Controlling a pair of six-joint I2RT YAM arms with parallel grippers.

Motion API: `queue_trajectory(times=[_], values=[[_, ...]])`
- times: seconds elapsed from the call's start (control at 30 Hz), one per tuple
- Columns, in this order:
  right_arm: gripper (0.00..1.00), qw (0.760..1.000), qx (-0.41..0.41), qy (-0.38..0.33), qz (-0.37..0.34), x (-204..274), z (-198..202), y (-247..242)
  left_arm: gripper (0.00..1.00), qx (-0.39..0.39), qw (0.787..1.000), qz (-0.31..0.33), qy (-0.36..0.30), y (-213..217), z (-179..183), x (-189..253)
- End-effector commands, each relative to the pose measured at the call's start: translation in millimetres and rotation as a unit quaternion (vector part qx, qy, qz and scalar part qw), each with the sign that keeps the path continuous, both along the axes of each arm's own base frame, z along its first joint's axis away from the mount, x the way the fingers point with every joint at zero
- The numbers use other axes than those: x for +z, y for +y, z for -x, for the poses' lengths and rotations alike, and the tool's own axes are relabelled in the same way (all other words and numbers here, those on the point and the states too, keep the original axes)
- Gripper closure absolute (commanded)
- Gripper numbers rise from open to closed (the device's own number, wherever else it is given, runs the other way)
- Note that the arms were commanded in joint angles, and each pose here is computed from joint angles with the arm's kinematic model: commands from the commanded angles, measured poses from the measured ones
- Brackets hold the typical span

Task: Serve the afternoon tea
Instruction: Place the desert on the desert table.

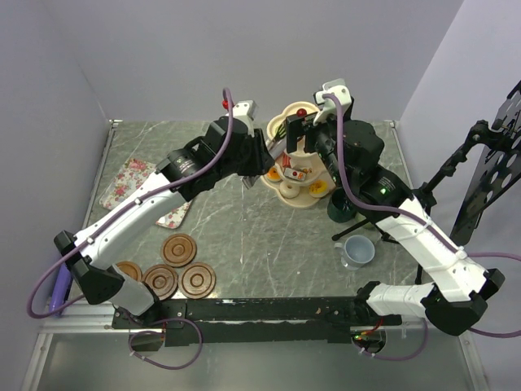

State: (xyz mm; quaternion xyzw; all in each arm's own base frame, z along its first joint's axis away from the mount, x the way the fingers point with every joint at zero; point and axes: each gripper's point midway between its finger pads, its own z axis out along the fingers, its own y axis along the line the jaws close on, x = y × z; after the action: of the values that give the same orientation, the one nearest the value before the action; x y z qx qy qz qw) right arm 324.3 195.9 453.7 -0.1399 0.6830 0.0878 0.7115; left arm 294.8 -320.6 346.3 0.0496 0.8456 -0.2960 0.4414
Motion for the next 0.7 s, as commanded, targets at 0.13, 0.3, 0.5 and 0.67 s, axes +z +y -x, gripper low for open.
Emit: queue_trajectory(times=[0.13,0.3,0.5,0.67], values=[[0.04,0.999,0.007,-0.018,-0.027,23.2,1.6,0.8,0.52,-0.002,0.999,0.033,-0.028,-11.8,-5.4,23.4],[0.04,0.999,0.007,-0.017,-0.026,23.2,2.0,0.8,0.47,-0.002,0.999,0.035,-0.030,-11.1,-4.3,22.8],[0.04,1.000,0.006,-0.016,-0.024,22.2,1.5,0.5,0.49,0.008,0.998,0.038,-0.040,-6.2,-5.5,28.3],[0.04,1.000,0.003,-0.015,-0.021,21.0,1.2,-0.9,0.50,0.044,0.996,0.033,-0.066,23.2,-2.8,45.0]])
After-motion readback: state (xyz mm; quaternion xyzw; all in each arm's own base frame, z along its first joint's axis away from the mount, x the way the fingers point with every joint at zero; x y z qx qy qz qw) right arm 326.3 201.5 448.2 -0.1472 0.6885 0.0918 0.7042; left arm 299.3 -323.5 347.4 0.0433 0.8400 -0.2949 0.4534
